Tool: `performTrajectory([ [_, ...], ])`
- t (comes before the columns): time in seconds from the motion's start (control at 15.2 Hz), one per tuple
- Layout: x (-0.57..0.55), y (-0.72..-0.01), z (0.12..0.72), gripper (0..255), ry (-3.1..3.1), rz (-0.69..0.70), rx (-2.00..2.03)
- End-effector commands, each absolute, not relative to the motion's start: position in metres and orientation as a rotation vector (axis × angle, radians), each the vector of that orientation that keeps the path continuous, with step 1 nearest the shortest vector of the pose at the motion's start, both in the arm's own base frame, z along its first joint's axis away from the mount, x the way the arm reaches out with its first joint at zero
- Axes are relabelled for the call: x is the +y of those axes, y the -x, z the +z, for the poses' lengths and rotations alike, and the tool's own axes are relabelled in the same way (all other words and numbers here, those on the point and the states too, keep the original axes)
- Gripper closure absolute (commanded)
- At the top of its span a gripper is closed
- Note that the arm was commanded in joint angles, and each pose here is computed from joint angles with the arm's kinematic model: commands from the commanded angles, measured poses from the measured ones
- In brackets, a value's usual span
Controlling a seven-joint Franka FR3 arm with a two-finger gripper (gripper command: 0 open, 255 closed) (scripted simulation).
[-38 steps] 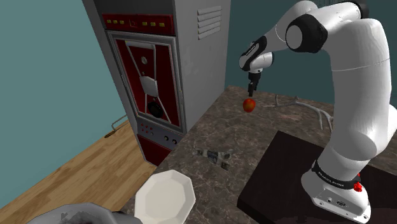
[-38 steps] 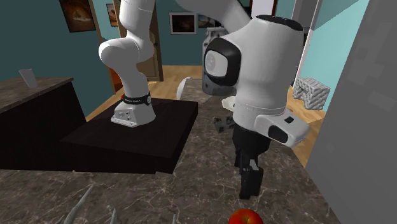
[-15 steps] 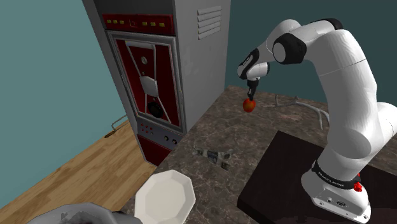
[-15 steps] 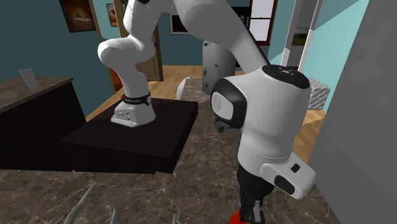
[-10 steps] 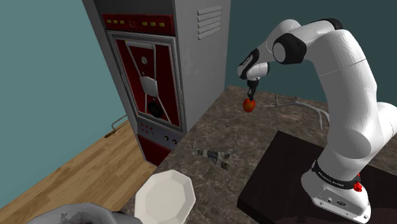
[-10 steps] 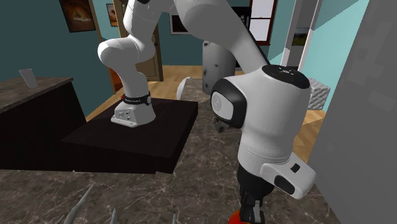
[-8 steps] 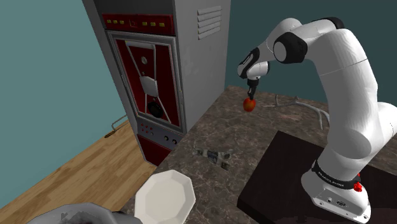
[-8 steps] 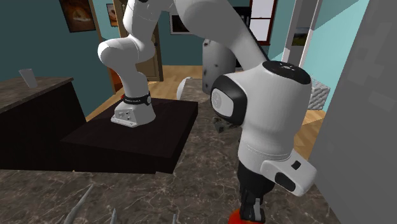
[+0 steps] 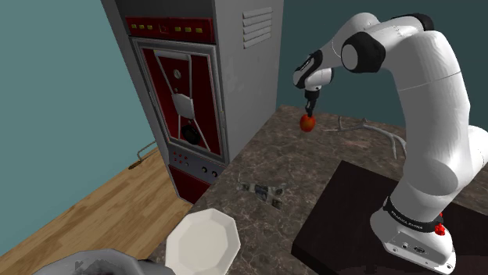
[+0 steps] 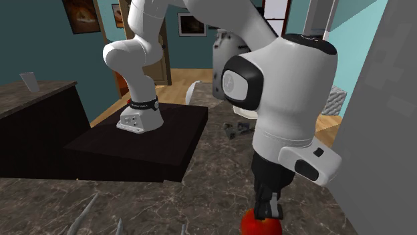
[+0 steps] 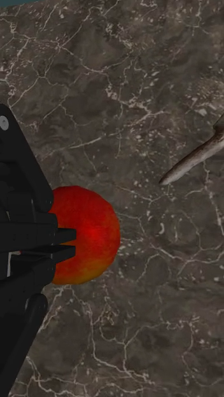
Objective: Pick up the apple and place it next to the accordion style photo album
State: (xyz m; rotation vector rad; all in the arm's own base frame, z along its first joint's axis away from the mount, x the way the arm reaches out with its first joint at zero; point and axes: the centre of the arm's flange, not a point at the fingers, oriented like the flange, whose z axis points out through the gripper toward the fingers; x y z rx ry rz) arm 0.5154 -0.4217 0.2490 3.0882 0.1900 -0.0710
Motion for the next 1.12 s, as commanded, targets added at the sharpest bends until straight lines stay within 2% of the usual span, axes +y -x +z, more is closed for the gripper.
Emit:
performTrajectory([
  [0.0, -0.423, -0.516, 0.26, 255, -3.088, -0.071, 0.19],
  [1.06, -0.423, -0.516, 0.344, 255, -3.088, -0.071, 0.19],
])
